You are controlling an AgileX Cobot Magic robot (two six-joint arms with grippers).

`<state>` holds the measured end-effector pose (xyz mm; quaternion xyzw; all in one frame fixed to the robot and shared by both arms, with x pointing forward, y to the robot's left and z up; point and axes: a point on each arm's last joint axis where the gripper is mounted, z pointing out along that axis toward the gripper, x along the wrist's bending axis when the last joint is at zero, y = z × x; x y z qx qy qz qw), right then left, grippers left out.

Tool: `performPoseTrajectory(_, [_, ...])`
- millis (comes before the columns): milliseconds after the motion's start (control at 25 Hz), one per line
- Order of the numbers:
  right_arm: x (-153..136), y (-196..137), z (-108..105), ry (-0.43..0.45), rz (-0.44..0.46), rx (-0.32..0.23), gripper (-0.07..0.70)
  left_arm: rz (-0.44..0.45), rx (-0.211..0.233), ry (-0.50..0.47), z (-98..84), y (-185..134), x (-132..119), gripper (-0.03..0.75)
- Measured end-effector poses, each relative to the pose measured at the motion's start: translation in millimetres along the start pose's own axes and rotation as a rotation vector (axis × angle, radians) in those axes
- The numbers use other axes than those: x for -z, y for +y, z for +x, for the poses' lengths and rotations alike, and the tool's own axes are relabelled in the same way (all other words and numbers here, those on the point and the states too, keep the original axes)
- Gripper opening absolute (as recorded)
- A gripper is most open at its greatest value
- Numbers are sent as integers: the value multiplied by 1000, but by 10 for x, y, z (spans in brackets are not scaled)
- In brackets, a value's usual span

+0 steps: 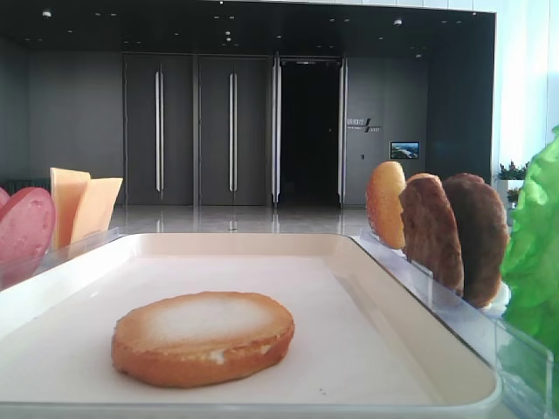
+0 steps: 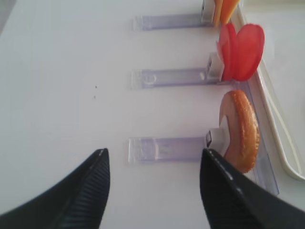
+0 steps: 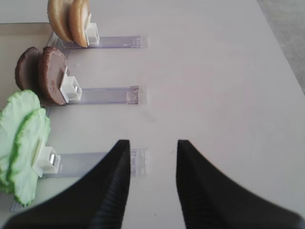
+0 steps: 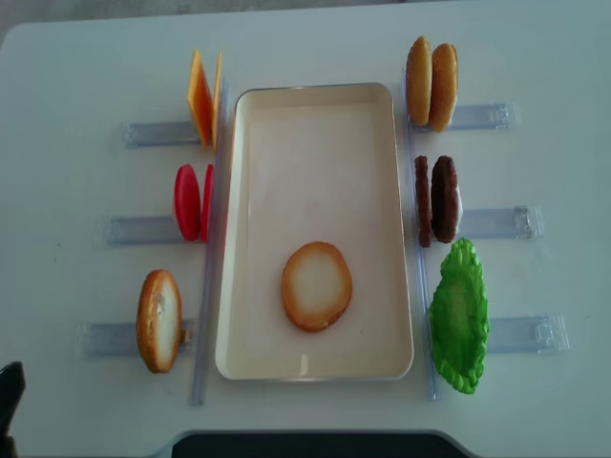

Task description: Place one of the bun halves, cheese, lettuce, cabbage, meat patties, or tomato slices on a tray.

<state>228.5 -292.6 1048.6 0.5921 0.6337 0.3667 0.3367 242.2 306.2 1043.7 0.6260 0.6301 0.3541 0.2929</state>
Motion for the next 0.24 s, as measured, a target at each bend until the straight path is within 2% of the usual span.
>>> performPoseTrajectory(80, [0,0,0,0,0,0,235,-65,-4,4,-1,-59,54,447])
performPoseTrajectory(240, [0,0,0,0,0,0,235,-80,-9,8,2,-83,63,426])
